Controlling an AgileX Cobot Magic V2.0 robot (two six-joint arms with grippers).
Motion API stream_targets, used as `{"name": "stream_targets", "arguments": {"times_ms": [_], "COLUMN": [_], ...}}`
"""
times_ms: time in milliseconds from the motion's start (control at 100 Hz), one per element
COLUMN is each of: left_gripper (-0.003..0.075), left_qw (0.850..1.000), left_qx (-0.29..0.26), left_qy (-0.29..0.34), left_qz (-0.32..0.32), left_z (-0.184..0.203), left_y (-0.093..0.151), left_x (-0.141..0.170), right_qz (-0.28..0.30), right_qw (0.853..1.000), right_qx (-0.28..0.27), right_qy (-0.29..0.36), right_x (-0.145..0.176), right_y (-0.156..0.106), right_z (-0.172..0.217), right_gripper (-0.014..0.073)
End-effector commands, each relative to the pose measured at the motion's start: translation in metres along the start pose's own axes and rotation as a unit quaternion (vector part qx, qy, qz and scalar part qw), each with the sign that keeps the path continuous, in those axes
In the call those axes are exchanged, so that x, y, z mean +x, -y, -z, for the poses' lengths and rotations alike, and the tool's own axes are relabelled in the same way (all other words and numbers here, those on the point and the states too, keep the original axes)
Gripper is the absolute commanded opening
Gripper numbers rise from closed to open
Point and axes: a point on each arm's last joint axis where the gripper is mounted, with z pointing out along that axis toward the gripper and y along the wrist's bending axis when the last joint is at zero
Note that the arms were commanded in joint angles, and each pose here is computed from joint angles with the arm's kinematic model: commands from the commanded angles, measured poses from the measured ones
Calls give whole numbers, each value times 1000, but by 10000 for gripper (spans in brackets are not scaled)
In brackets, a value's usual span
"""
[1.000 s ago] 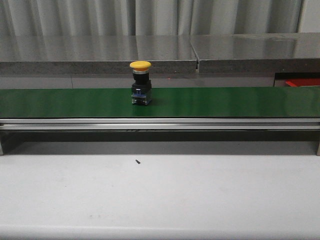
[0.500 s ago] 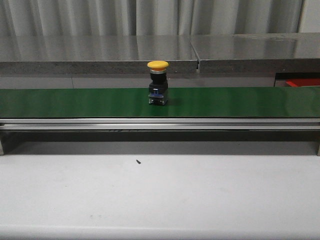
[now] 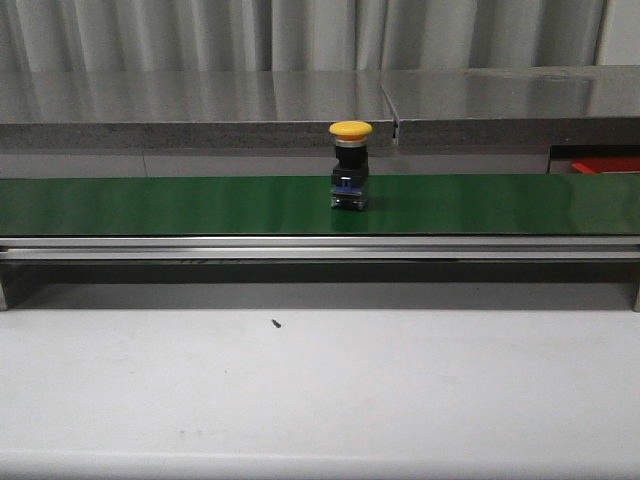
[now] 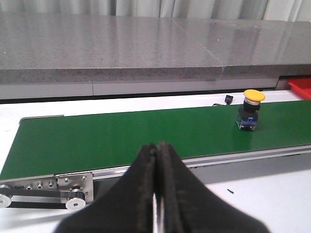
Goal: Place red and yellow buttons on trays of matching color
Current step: 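Lower the red button into the red tray and open the right gripper, then move the right gripper back above the belt end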
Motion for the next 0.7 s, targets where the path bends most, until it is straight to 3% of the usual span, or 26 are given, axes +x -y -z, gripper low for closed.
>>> {"name": "stream_targets", "arguments": {"times_ms": [0, 310, 460, 690], "left_gripper": [-19, -19, -19, -19], "left_qw": [999, 999, 999, 999], "left_qx": [-7, -7, -7, -7], "left_qy": [42, 42, 42, 42], "left_qz": [8, 8, 8, 8], "left_z": [2, 2, 2, 2], "left_y": [-1, -1, -1, -1], "left_x": [-14, -14, -14, -14], "right_qz": [8, 13, 26, 52], "right_qw": [998, 996, 994, 993], "right_qx": [-1, 2, 0, -27], "right_qy": [66, 83, 109, 99], "right_x": [-32, -41, -56, -66], "right_y": [-12, -16, -28, -55], "right_z": [40, 58, 93, 154], "right_gripper": [531, 557, 557, 552]}}
